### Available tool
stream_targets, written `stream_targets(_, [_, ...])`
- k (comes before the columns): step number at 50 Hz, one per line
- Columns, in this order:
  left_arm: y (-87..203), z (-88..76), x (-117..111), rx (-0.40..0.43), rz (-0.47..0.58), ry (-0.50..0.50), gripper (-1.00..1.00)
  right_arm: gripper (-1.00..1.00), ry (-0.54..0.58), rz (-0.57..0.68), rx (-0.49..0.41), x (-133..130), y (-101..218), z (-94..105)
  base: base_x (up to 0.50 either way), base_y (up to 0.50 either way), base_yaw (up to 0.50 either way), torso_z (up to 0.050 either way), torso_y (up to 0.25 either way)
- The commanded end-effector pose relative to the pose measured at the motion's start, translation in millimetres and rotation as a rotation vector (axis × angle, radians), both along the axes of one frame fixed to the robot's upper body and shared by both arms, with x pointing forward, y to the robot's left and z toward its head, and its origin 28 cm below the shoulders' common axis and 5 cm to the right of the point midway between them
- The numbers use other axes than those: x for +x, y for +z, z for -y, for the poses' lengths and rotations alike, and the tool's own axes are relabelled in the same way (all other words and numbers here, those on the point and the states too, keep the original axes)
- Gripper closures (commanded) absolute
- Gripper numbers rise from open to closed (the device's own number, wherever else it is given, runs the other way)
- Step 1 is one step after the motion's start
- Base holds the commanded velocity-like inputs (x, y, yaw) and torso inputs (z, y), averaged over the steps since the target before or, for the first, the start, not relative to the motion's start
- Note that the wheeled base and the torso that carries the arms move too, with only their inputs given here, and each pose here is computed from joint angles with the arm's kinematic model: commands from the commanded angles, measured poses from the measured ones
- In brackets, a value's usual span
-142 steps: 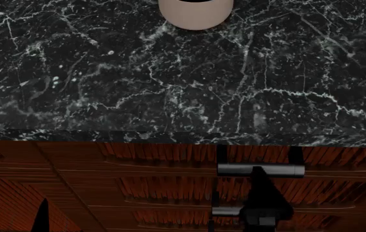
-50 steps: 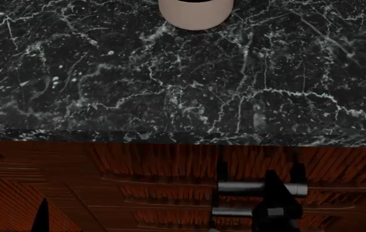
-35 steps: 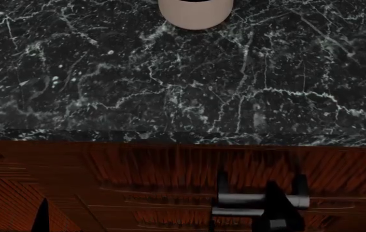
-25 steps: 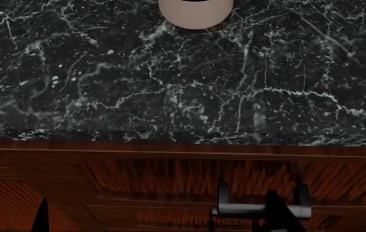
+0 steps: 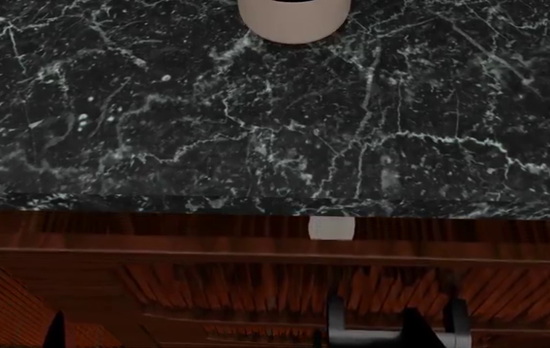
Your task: Open the right drawer.
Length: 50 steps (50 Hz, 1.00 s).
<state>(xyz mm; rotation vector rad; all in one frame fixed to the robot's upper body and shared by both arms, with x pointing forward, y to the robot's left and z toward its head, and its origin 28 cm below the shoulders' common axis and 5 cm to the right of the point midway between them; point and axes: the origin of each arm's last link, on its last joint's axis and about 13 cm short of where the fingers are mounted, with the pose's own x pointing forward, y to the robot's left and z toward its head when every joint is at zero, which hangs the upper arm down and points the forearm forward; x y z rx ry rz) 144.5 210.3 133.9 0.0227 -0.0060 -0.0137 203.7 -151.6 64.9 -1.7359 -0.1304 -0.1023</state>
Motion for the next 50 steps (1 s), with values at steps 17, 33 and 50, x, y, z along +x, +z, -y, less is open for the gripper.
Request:
stream_targets(17, [1.4,1.0,-8.6,-0.017,0.009,-0.006,-1.0,1.0,0.076,0.2,-0.078,-6.0,16.1,-14.6,-0.06,0.0,0.0,0.001,0.003])
stream_targets(33, [6.5,2.1,-7.6,-0.02,0.01,-0.008,-1.0,1.0,0.07,0.195,-0.073,-6.4,15.5,-15.5,-0.17,0.0,0.0,0.001,0.003])
stream_targets(50, [6.9,1.5,-7.9,-0.02,0.011,-0.004,-1.0,1.0,0.078,0.195,-0.074,-7.5,14.4,-15.9,-0.13,0.0,0.0,0.001,0.002])
